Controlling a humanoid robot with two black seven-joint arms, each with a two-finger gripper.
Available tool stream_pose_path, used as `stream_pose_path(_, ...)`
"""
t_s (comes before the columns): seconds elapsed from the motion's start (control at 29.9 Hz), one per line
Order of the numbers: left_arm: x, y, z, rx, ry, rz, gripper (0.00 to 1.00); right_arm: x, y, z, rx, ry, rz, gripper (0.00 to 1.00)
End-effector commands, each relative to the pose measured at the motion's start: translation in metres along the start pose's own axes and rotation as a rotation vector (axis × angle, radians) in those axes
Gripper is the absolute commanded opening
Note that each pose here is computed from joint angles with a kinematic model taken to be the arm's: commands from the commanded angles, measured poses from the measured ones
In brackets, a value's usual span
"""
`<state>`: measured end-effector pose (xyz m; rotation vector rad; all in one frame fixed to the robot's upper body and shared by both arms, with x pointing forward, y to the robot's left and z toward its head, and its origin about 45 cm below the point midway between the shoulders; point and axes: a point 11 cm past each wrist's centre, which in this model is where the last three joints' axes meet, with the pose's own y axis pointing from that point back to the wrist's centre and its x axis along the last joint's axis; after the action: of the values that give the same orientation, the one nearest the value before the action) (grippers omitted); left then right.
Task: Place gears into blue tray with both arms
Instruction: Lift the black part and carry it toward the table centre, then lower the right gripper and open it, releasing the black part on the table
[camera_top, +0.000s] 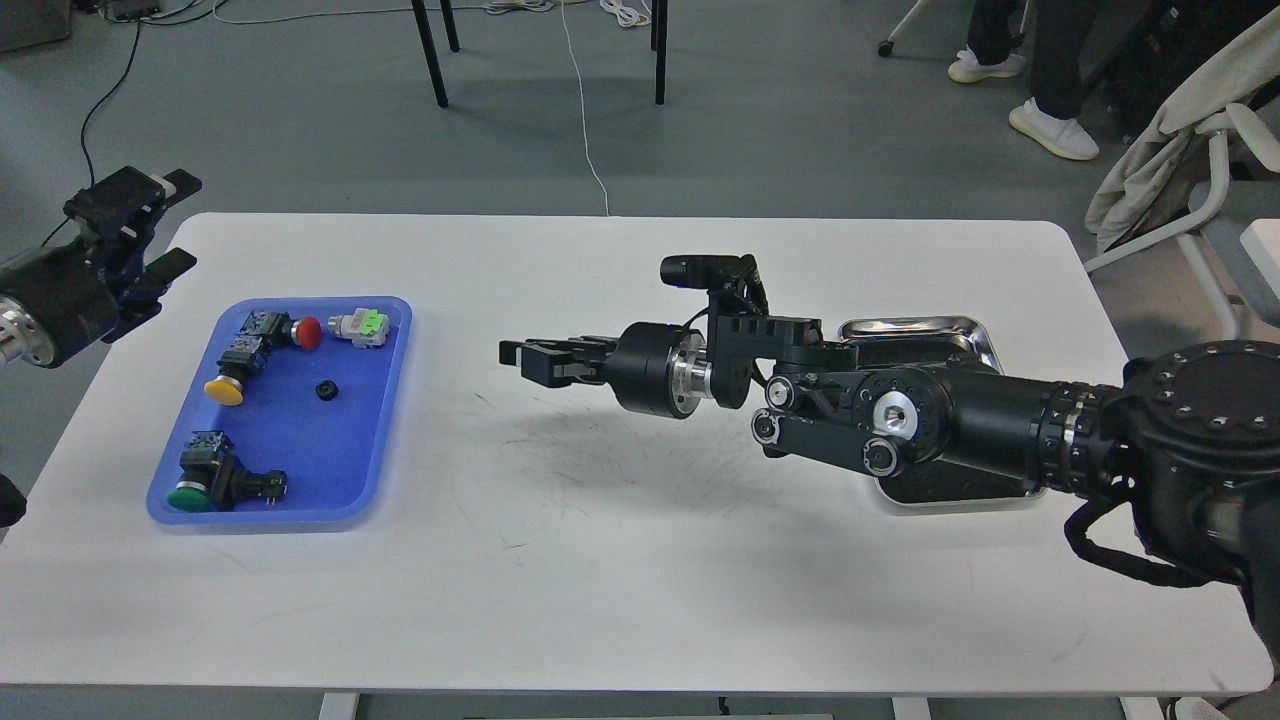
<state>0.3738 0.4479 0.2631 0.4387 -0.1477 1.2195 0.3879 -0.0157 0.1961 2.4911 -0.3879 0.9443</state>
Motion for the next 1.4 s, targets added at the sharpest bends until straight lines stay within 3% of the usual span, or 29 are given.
stream_pose_path(0.0, 0.002, 0.002, 0.0, 0.002, -0.001, 0.002, 0.99, 0.009, 0.0, -0.001, 0.014, -0.042, 0.057, 0.01)
stream_pose_path(0.2, 0.0, 0.004, 0.003, -0.003, -0.001, -0.002, 0.99, 0.038, 0.0, -0.015, 0.078, -0.11, 0.169, 0.01)
stream_pose_path(0.37, 0.009, 0.013, 0.004, 0.003, -0.009, 0.012, 0.99, 0.031, 0.007, -0.002, 0.094, -0.275, 0.257, 0.01)
stream_pose_path(0.5, 0.011, 0.021, 0.007, 0.005, -0.011, 0.012, 0.99, -0.009, 0.014, 0.023, 0.058, -0.408, 0.261, 0.01)
stream_pose_path(0.8, 0.014, 0.029, 0.013, 0.001, -0.015, 0.015, 0.99, -0.083, 0.017, 0.035, 0.011, -0.444, 0.089, 0.01)
stream_pose_path(1.37, 0.019, 0.04, 0.017, 0.003, -0.022, 0.025, 0.99, -0.123, 0.019, 0.027, 0.032, -0.332, -0.134, 0.01)
